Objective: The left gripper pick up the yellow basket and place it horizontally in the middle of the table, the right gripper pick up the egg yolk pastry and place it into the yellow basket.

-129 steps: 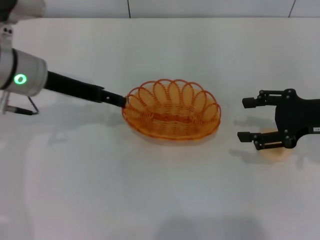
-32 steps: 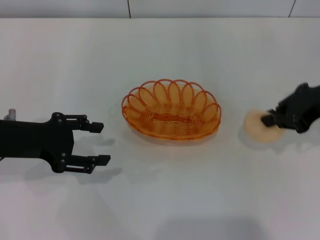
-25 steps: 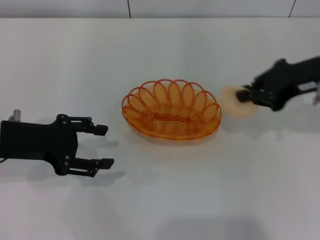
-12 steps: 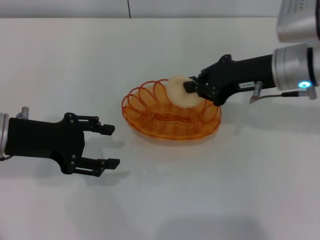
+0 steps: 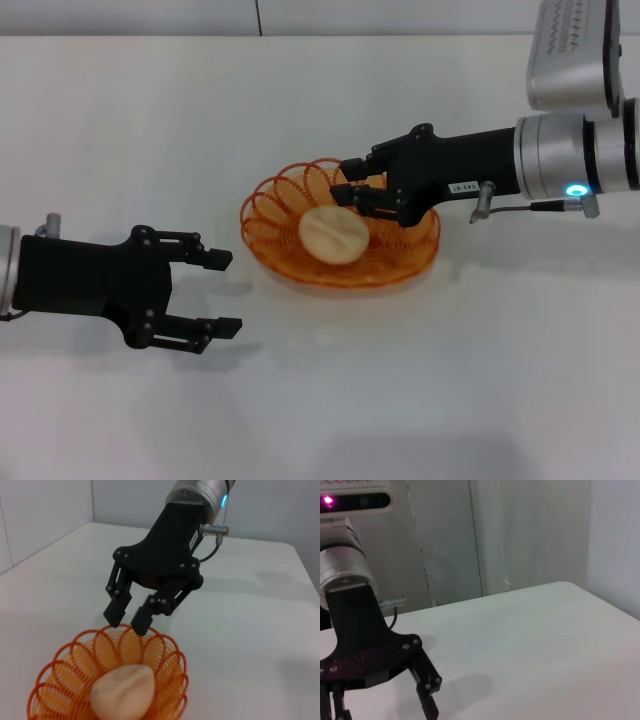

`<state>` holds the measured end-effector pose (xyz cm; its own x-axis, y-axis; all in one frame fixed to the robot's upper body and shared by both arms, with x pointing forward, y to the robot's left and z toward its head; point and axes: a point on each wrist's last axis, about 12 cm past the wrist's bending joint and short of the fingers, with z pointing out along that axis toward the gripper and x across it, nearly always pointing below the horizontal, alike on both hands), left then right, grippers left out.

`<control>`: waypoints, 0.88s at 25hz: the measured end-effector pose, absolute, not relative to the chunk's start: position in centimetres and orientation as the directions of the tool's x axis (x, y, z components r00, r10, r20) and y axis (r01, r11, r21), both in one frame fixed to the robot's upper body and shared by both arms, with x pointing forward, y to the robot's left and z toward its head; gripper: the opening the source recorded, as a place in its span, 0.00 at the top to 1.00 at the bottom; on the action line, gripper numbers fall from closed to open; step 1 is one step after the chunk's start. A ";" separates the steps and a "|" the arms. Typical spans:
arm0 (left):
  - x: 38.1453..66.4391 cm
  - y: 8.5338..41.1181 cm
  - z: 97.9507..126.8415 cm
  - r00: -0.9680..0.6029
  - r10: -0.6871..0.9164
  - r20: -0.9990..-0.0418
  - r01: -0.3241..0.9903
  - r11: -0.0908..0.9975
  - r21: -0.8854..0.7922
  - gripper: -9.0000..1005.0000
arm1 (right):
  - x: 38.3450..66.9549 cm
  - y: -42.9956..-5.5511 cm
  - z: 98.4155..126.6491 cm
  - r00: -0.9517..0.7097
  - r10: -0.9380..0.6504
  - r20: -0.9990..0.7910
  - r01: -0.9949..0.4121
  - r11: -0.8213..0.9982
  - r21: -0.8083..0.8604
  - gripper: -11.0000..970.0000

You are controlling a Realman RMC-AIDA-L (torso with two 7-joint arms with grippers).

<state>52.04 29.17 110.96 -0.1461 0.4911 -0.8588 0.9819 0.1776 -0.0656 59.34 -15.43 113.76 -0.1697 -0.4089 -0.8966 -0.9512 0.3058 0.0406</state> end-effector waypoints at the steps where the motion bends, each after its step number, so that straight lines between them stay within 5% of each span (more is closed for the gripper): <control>1: 52.0 29.2 111.0 -0.146 0.491 -0.859 0.982 0.177 -0.065 0.24 | 59.3 -15.4 113.7 -0.169 -0.410 -0.896 -0.952 0.304 0.040 0.76; 11: 52.0 29.2 111.0 -0.146 0.491 -0.859 0.982 0.177 -0.065 0.24 | 59.1 -16.5 113.5 -0.165 -0.403 -0.900 -0.950 0.311 0.035 0.48; 22: 52.2 29.7 111.2 -0.148 0.491 -0.858 0.980 0.191 -0.060 0.24 | 57.3 -22.5 112.2 -0.162 -0.315 -0.935 -0.956 0.286 0.069 0.16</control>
<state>52.17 29.70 111.21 -0.1477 0.4914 -0.8583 0.9799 0.1905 -0.0595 57.30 -22.53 112.24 -0.1621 -0.3154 -0.9350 -0.9557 0.2859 0.0693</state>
